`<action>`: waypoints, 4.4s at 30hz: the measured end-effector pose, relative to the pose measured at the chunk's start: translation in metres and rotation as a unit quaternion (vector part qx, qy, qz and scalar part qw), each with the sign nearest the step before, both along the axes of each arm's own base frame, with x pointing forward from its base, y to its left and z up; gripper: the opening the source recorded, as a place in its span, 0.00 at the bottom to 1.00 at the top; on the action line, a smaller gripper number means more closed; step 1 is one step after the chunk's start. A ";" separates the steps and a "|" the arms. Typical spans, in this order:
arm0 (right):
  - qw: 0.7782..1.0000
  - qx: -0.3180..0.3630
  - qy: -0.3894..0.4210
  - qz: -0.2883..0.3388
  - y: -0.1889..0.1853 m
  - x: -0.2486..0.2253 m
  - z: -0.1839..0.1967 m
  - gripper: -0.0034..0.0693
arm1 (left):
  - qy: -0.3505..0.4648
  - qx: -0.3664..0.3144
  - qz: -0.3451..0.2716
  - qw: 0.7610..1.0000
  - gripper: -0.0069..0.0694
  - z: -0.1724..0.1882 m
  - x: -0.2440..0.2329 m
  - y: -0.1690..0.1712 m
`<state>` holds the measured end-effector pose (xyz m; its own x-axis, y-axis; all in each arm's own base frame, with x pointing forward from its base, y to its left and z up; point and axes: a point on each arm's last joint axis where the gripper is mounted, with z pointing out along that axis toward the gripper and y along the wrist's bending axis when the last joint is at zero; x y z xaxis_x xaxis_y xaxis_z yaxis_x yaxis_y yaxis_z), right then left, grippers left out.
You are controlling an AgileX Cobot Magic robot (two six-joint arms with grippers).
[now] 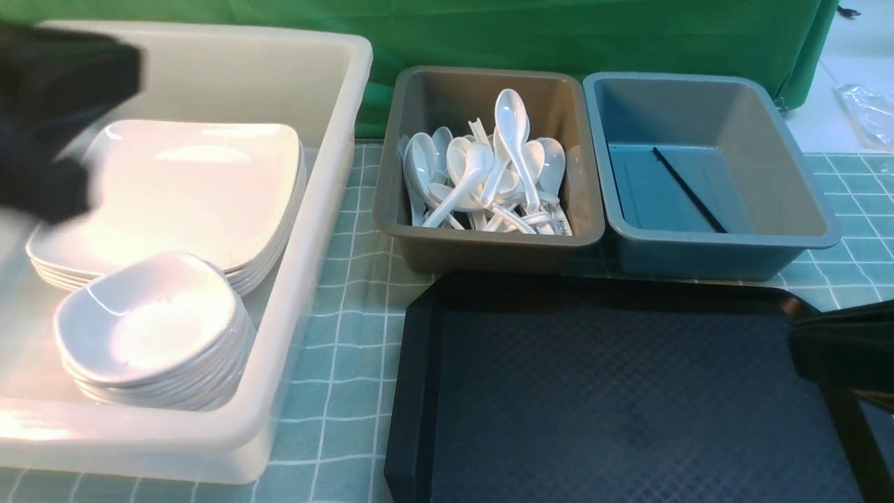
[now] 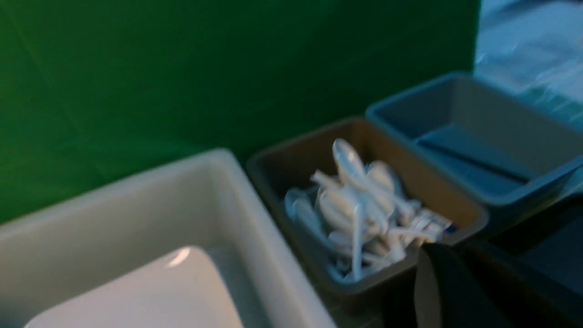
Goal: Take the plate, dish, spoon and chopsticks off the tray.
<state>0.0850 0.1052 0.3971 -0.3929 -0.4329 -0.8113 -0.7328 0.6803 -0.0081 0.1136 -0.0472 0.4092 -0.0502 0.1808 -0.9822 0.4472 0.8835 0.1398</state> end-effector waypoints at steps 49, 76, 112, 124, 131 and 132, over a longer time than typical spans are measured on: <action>0.922 0.022 -0.159 -0.352 -0.103 -0.032 -0.220 0.07 | 0.015 0.041 0.029 0.999 0.11 -0.150 -0.046 0.017; 0.922 0.029 -0.140 -0.361 -0.103 -0.034 -0.224 0.12 | 0.006 0.052 0.035 0.998 0.11 -0.151 -0.045 0.019; 0.921 0.031 -0.141 -0.362 -0.103 -0.033 -0.224 0.22 | 0.055 -0.089 0.256 0.961 0.11 -0.223 -0.058 0.047; 0.921 0.031 -0.141 -0.362 -0.103 -0.033 -0.224 0.25 | 0.055 -0.091 0.257 0.961 0.11 -0.223 -0.058 0.047; 0.921 0.032 -0.141 -0.362 -0.103 -0.033 -0.224 0.28 | 0.055 -0.091 0.257 0.961 0.11 -0.223 -0.058 0.047; 0.921 0.032 -0.141 -0.362 -0.103 -0.033 -0.224 0.28 | 0.055 -0.091 0.257 0.961 0.11 -0.223 -0.058 0.047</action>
